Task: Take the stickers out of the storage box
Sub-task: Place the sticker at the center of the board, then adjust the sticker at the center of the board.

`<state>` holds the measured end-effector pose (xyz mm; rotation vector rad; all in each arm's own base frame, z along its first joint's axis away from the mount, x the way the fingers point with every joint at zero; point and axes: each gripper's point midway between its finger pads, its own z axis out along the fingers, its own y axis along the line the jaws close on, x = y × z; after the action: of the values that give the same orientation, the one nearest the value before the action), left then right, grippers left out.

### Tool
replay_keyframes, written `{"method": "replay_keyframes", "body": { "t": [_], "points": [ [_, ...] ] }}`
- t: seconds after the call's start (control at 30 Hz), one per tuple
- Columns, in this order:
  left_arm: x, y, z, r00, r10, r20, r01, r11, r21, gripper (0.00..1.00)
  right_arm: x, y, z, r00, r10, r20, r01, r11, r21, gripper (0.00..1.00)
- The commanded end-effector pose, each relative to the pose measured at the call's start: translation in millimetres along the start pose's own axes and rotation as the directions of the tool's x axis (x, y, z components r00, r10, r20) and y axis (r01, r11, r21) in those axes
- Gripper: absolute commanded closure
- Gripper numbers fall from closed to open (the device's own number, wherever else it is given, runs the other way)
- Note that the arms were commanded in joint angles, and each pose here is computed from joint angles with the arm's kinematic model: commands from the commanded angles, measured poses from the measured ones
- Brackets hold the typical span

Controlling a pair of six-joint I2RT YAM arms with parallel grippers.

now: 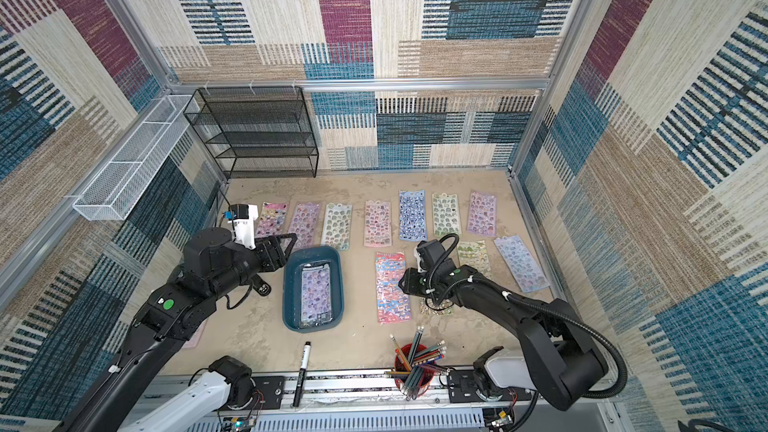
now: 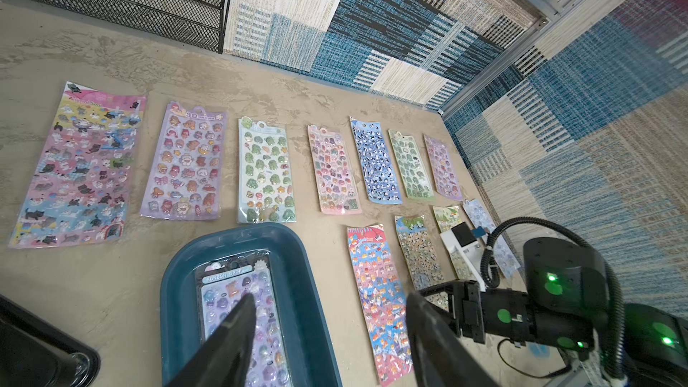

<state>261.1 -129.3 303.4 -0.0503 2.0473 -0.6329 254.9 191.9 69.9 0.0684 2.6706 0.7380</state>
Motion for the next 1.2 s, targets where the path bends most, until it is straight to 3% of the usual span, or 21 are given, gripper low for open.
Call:
{"method": "replay_keyframes", "body": {
  "t": [0.0, 0.17, 0.2, 0.3, 0.77, 1.17],
  "points": [
    [-1.1, 4.5, -0.1, 1.000, 0.001, 0.008, 0.000, 1.000, -0.024, 0.36, -18.6, 2.5, -16.2, 0.997, -0.037, 0.070, 0.033, 0.998, 0.056, 0.57],
    [2.2, 6.5, 1.1, 1.000, -0.010, 0.001, 0.010, 1.000, -0.029, 0.36, -35.7, 19.2, -18.4, 0.986, -0.120, 0.113, 0.110, 0.989, 0.098, 0.62],
    [2.8, 6.9, 1.3, 1.000, -0.011, -0.001, 0.011, 0.999, -0.031, 0.36, -34.9, 23.4, -13.9, 0.985, -0.135, 0.103, 0.126, 0.988, 0.095, 0.68],
    [4.9, 8.9, 1.7, 1.000, -0.014, -0.010, 0.013, 0.999, -0.041, 0.36, -28.7, 36.4, 4.4, 0.983, -0.176, 0.059, 0.171, 0.982, 0.080, 1.00],
    [10.7, 14.5, 5.7, 0.999, -0.025, -0.031, 0.023, 0.998, -0.067, 0.37, -12.2, 29.2, 57.6, 0.990, -0.138, 0.009, 0.138, 0.990, 0.043, 1.00],
    [12.7, 17.0, 8.2, 0.999, -0.025, -0.040, 0.022, 0.997, -0.078, 0.37, -12.5, -6.5, 64.6, 0.998, -0.061, 0.014, 0.059, 0.994, 0.091, 1.00]
  ]
}}
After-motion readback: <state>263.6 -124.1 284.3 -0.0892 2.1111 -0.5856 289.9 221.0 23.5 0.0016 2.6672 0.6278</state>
